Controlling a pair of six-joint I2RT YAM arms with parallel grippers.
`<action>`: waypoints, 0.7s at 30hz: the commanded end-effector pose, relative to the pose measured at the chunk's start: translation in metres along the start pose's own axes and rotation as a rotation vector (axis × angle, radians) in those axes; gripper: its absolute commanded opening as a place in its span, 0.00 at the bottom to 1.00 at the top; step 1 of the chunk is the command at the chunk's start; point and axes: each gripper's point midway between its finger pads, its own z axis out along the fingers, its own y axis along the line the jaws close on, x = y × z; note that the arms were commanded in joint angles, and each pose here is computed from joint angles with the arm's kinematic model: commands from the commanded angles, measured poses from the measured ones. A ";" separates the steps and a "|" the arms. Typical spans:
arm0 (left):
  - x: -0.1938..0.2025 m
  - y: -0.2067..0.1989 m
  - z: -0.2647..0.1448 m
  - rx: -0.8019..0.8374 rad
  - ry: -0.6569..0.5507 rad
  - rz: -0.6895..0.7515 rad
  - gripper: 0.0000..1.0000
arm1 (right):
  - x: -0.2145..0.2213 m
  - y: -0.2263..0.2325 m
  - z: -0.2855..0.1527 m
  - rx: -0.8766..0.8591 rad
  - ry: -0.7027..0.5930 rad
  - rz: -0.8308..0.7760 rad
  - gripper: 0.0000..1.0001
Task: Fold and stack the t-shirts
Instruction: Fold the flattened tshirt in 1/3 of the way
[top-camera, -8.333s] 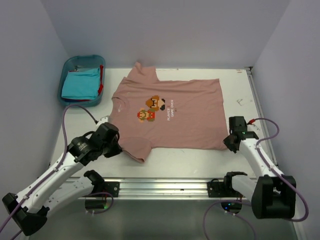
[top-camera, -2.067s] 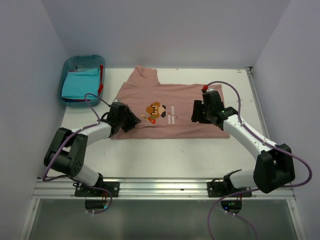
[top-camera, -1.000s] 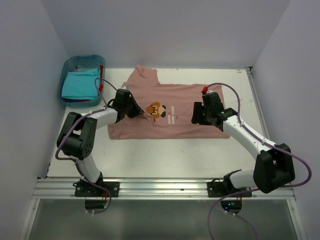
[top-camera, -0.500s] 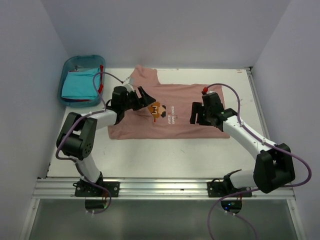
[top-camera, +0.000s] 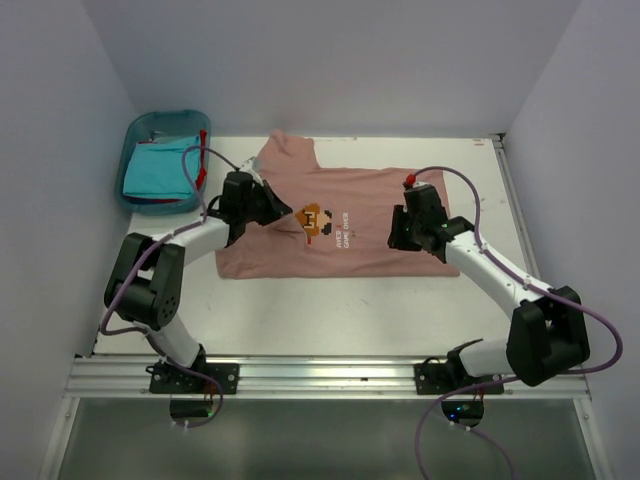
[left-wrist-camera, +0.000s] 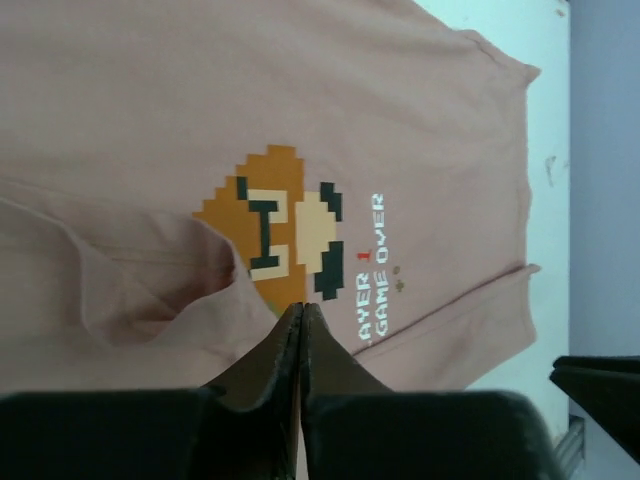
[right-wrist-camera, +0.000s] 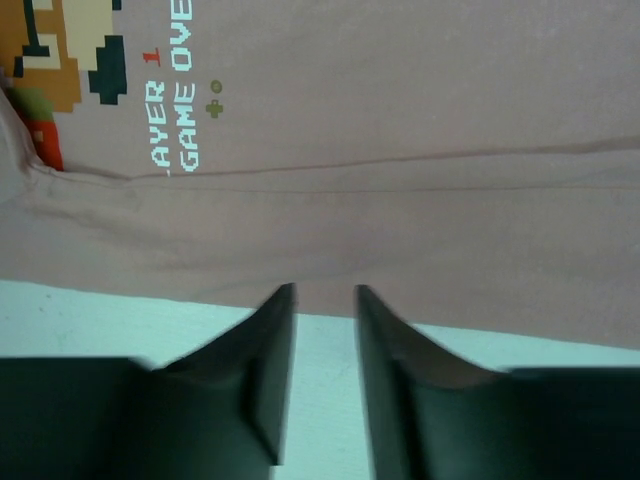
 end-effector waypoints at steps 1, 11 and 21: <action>-0.007 0.012 -0.015 -0.121 -0.018 -0.050 0.00 | -0.006 0.003 0.004 -0.005 -0.012 0.008 0.28; 0.012 0.042 -0.010 -0.263 0.056 -0.121 0.00 | -0.004 0.003 0.005 -0.003 -0.008 0.016 0.00; 0.024 0.058 0.007 -0.330 0.123 -0.145 0.00 | -0.001 0.000 0.005 0.009 -0.004 0.017 0.00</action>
